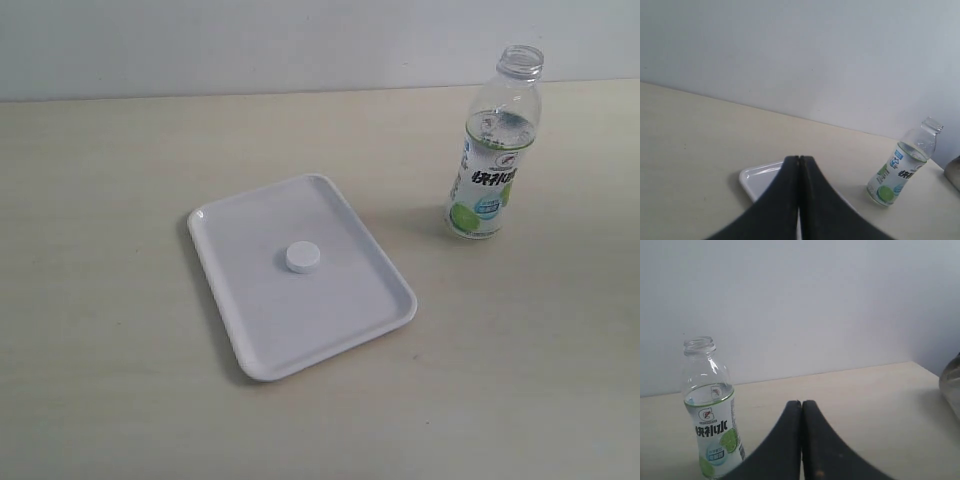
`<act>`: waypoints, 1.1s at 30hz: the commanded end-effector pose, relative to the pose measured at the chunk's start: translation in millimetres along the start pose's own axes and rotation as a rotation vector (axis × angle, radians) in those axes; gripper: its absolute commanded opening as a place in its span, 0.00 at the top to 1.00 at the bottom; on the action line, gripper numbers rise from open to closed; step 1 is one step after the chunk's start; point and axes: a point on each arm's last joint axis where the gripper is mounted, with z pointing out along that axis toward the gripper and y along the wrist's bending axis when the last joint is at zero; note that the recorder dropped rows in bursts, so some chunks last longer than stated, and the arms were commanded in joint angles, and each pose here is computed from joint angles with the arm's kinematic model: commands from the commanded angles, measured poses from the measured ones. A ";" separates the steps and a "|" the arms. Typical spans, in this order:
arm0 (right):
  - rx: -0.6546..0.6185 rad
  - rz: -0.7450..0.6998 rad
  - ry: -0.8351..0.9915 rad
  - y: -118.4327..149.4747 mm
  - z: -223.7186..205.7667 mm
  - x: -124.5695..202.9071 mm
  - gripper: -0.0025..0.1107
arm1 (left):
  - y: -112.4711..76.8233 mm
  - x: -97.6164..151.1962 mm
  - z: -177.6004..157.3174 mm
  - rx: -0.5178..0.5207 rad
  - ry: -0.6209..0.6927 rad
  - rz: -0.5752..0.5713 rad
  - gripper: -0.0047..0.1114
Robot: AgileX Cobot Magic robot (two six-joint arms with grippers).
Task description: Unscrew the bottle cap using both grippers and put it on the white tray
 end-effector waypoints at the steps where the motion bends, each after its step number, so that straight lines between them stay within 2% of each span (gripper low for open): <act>1: -0.007 0.005 0.004 0.8 -0.3 1.7 0.98 | -0.1 0.4 -0.6 0.005 -0.002 0.002 0.96; 8: -0.018 0.106 0.010 1.8 -0.4 2.1 0.98 | -0.1 0.4 -0.6 0.005 -0.002 0.002 0.96; 13: -0.021 0.009 0.008 2.0 -0.4 2.0 0.98 | -0.1 0.4 -0.6 0.005 -0.002 0.002 0.96; 33: -0.020 0.008 0.014 1.9 -0.4 2.6 0.98 | -0.1 0.4 -0.6 0.005 -0.002 0.002 0.96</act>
